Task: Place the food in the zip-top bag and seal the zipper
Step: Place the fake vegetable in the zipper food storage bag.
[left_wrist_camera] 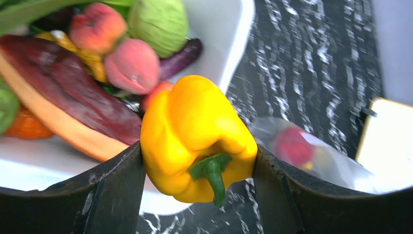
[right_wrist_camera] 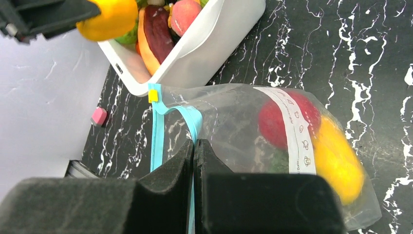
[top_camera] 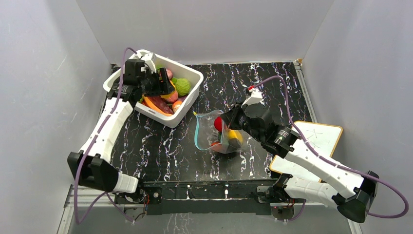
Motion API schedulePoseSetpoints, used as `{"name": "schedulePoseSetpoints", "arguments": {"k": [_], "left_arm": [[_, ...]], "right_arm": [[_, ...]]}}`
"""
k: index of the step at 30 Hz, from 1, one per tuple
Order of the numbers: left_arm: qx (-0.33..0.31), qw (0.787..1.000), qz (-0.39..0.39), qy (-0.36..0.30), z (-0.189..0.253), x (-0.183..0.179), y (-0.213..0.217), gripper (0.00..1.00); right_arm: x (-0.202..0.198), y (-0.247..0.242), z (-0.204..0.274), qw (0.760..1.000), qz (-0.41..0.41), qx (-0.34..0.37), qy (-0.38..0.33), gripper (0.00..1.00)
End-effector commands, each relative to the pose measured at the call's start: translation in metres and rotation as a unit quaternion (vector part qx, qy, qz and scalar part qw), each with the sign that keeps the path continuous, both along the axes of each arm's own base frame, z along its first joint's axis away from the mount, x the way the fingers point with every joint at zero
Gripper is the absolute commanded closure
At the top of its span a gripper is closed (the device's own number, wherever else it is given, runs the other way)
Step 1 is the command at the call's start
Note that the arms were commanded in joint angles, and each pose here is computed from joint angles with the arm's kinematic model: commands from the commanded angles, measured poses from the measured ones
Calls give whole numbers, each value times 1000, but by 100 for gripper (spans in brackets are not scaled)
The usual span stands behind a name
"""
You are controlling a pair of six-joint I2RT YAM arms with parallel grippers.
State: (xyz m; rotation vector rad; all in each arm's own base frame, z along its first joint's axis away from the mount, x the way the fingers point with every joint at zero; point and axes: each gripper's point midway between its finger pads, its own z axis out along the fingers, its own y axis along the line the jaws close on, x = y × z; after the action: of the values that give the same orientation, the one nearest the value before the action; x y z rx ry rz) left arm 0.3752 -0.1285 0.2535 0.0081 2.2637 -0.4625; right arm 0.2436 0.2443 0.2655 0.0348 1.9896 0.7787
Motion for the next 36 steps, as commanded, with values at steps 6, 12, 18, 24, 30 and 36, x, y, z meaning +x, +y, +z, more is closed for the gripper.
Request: {"name": "schedulePoseSetpoints", "arguments": {"k": [6,12,18,24,30,36], "left_arm": [[-179,972,-154,4,50,-82,-57,69],[-233,955,-184,12,68,-113,-67,69],[-315,927,-204,5,85,-138,-78,69],[-352,910,-208,65,52,-150,-84,69],[-400,889,-203,97,39,-144,-92,71],[-375,903,-178,109,23,-131,-92,70]], "right_arm": [[22,6,44,995,-45,77,-39,100],[27,11,46,993,-54,96,-34,100],[32,19,42,991,-62,120,-23,100],[36,25,56,987,-62,147,-28,100],[26,40,64,987,-8,157,-36,100],[22,43,60,987,5,156,-30,100]]}}
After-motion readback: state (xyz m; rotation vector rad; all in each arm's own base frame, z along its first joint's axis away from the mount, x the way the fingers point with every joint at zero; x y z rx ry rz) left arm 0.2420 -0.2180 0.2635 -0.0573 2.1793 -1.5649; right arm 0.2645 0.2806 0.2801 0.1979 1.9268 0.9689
